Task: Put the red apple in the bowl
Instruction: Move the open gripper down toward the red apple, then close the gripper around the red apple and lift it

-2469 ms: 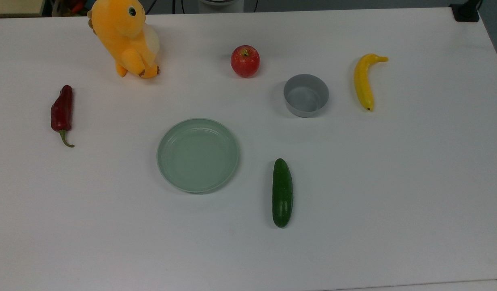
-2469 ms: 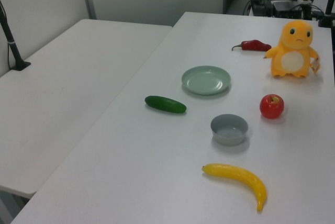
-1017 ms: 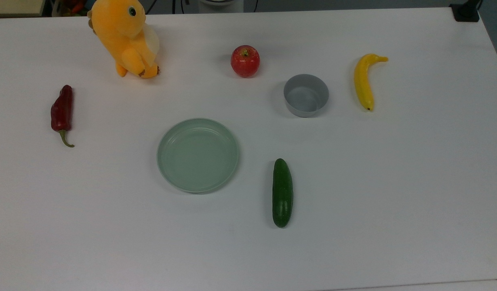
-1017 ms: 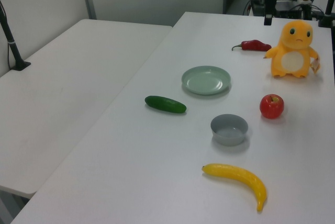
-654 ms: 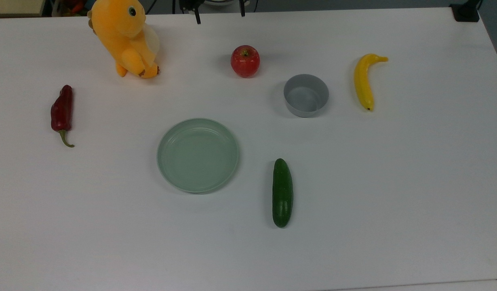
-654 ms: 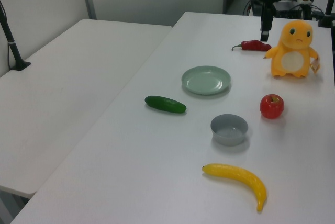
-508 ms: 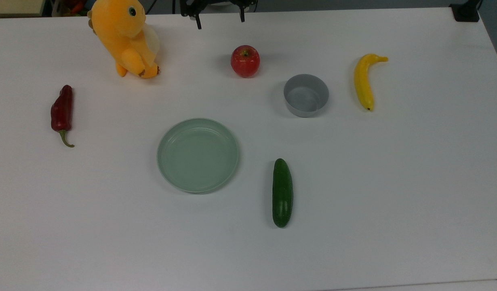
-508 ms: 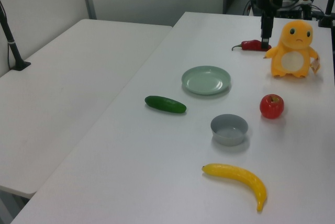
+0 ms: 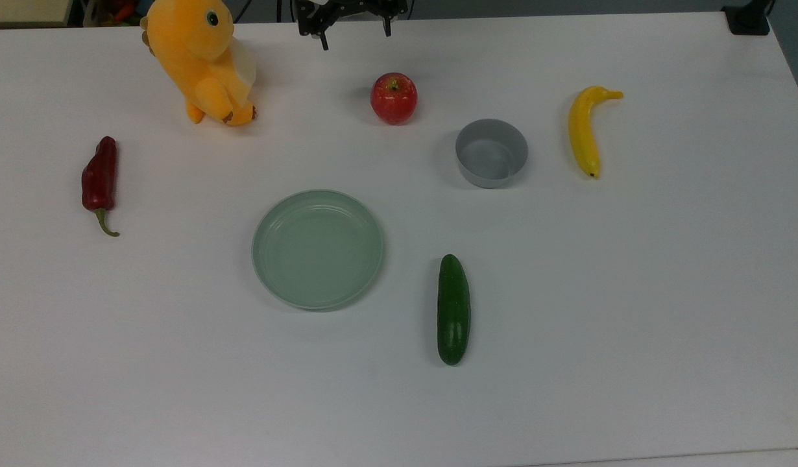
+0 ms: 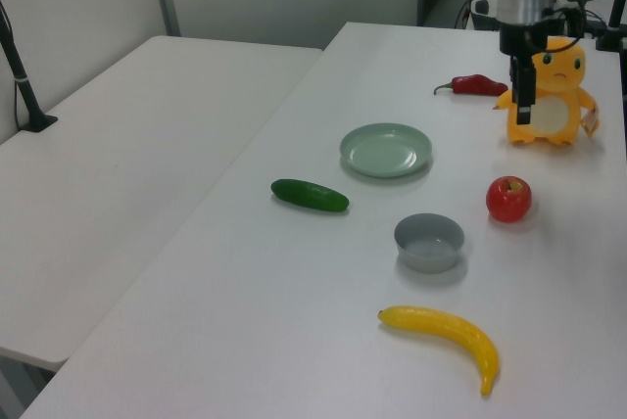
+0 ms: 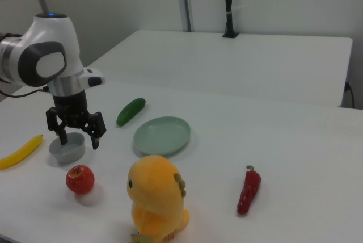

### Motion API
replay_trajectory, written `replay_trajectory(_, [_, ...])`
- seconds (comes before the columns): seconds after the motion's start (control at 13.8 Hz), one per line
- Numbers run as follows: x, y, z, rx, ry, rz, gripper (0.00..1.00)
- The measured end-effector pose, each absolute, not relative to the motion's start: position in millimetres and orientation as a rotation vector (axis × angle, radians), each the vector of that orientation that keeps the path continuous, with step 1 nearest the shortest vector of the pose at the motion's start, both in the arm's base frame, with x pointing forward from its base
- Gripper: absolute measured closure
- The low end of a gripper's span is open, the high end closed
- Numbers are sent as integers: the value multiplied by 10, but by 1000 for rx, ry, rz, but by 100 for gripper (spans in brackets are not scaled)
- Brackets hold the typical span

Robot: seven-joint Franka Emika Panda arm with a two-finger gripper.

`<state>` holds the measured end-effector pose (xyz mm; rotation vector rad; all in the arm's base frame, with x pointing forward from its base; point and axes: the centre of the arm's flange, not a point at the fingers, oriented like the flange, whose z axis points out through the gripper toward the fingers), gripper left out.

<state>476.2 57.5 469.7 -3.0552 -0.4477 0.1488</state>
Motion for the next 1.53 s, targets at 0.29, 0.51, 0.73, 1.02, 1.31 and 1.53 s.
replay_trajectory(0.29, [4660,693,4515,-3049,-494,168,0])
replay_trajectory(0.51, [4600,800,4262,-3046,-528,159,0])
replay_trajectory(0.73, [4581,825,4090,-3046,-535,170,0])
replay_trajectory(1.02, [4647,980,3722,-3041,-577,193,0])
replay_trajectory(1.31, [4685,1012,3578,-3040,-584,204,0])
replay_trajectory(1.53, [4690,1058,3474,-3037,-597,226,0])
